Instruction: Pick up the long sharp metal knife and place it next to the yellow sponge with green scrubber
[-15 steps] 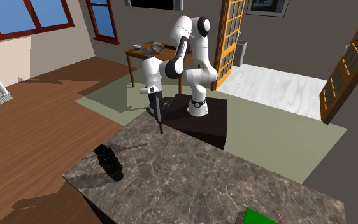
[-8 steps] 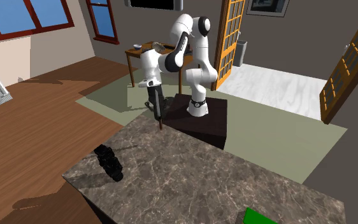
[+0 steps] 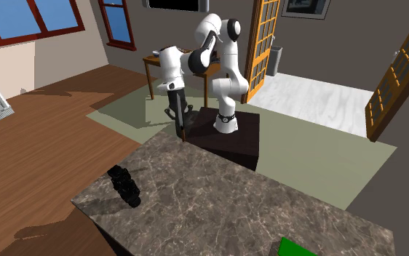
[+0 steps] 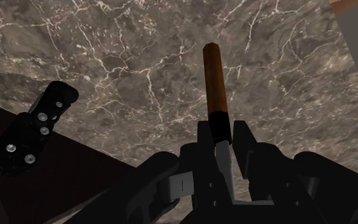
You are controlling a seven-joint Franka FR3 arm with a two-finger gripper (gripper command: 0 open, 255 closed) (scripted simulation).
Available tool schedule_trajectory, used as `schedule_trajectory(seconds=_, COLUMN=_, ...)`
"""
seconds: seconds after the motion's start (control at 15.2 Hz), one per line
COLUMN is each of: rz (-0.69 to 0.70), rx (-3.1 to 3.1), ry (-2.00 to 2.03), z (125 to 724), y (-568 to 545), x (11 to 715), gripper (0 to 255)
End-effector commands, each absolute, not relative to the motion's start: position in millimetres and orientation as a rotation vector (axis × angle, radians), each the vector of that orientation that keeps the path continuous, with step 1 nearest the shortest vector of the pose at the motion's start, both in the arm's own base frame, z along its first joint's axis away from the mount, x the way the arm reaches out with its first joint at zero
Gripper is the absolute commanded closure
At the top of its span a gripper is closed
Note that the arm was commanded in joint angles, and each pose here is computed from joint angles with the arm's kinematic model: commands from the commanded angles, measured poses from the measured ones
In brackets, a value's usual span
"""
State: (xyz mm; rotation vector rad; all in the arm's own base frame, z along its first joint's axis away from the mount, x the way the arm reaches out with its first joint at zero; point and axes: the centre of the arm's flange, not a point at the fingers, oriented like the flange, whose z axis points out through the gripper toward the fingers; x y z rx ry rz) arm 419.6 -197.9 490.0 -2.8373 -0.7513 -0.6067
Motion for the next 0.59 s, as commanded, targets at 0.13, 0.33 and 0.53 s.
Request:
schedule_trajectory(seconds=0.13, rz=-0.606, rx=-2.837, ry=-0.751, z=511, y=-199, x=420, gripper=255)
schedule_trajectory(seconds=0.33, rz=-0.606, rx=-2.837, ry=-0.751, z=527, y=-199, x=420, gripper=255)
schedule_trajectory(seconds=0.53, rz=-0.606, rx=-2.837, ry=-0.751, z=543, y=-199, x=420, gripper=255)
